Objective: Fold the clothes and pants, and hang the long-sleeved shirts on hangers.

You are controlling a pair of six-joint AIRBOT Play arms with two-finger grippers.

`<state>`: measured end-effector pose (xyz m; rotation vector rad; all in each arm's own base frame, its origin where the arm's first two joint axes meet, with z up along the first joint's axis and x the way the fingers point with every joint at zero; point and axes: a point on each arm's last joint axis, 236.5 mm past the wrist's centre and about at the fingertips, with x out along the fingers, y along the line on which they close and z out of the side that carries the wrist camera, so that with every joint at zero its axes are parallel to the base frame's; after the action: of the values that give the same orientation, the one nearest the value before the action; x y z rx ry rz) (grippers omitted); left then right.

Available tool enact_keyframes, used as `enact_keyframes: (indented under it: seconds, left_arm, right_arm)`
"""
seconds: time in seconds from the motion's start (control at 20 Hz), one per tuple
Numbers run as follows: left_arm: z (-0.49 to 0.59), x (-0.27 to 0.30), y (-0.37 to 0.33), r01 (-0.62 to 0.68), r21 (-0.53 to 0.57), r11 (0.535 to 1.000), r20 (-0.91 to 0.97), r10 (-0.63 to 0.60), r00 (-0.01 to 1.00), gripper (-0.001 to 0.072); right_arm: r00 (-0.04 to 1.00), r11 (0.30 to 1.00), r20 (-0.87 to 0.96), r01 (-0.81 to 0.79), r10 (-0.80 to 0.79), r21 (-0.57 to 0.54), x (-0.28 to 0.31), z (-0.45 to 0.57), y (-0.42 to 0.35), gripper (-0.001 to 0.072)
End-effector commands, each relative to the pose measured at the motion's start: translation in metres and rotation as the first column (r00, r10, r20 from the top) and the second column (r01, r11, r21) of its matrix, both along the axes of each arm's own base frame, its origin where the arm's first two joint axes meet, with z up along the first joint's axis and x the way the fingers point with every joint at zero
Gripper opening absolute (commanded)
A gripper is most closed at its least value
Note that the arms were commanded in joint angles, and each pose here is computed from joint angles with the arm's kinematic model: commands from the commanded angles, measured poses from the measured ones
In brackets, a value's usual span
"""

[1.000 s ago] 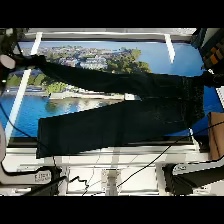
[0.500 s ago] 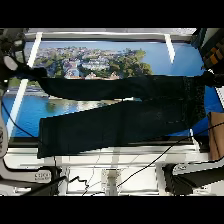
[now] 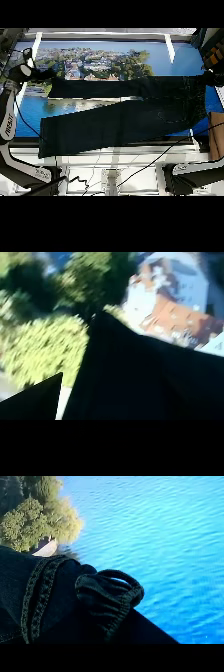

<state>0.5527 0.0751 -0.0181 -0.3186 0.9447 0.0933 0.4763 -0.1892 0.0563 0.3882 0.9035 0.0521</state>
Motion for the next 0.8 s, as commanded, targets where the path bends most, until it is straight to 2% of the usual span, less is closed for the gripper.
enact_keyframes:
  seconds: [0.0, 0.1, 0.3, 0.45, 0.75]
  left_arm:
    - [-0.028, -0.059, 0.023, -0.073, -0.119, 0.990, -0.236, 0.043, 0.971, 0.0648]
    - [-0.046, -0.095, 0.029, -0.023, -0.150, 0.988, -0.339, -0.030, 0.940, 0.0648]
    - [-0.066, -0.110, 0.003, 0.046, -0.290, 0.956, -0.314, -0.140, 0.939, 0.0641]
    - [-0.079, -0.103, 0.008, 0.015, -0.264, 0.964, -0.276, -0.090, 0.957, 0.0475]
    - [-0.072, -0.058, 0.009, 0.036, -0.143, 0.989, -0.118, -0.054, 0.992, 0.0471]
  right_arm:
    - [1.000, 1.000, 0.002, 0.001, -0.001, -0.004, 0.000, 0.001, -0.001, 0.0072]
    - [1.000, 1.000, 0.003, 0.001, -0.001, -0.005, 0.000, 0.001, -0.001, 0.0072]
    - [1.000, 1.000, 0.003, 0.002, -0.002, -0.005, 0.001, 0.000, -0.001, 0.0072]
    - [1.000, 1.000, 0.007, 0.005, -0.005, -0.007, 0.002, 0.001, -0.002, 0.0072]
    - [1.000, 1.000, 0.004, 0.020, -0.020, 0.006, 0.002, 0.001, -0.002, 0.0072]
